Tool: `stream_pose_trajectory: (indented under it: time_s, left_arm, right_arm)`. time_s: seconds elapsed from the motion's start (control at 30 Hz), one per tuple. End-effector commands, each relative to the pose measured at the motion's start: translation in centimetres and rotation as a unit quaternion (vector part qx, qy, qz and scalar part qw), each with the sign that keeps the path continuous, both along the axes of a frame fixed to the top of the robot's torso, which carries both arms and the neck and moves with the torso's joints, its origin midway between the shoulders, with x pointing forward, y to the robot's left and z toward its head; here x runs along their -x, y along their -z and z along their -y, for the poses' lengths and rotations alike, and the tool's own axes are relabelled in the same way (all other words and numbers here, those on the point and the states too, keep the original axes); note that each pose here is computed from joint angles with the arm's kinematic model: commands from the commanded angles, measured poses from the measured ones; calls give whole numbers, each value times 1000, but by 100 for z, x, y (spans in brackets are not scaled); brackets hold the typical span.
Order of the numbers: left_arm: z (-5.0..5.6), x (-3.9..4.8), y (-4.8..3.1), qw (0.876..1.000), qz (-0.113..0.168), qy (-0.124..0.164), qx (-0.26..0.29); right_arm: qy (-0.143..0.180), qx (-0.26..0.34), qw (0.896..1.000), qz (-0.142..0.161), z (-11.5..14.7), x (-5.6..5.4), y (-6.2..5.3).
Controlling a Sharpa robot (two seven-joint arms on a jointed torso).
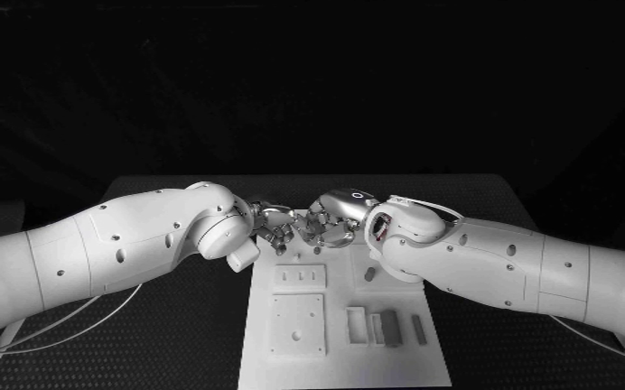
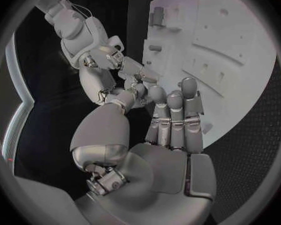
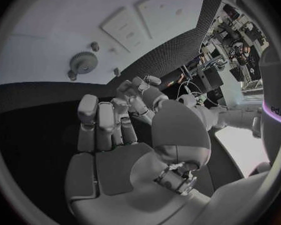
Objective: Assemble the parts on the task board
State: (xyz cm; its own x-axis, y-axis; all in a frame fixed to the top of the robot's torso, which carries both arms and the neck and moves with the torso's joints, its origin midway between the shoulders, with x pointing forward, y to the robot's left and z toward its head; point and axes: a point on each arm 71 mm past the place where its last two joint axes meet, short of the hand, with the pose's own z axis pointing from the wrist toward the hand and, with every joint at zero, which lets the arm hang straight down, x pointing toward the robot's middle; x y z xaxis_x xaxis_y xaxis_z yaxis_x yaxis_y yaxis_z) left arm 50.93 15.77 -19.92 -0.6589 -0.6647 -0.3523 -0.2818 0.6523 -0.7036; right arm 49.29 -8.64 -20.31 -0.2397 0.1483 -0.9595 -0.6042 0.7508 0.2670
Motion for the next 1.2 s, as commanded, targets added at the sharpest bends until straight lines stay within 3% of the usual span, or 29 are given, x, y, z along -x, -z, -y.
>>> stream_pose_trajectory:
  time_s: [0.03,1.2]
  left_arm:
    - [41,4,-29,1000,2,14,13]
    - [74,14,8,1000,-5,23,12]
  right_arm:
    - [-12,8,1000,-4,-22,26,26]
    - [-14,2,1000,0,-54,48,18]
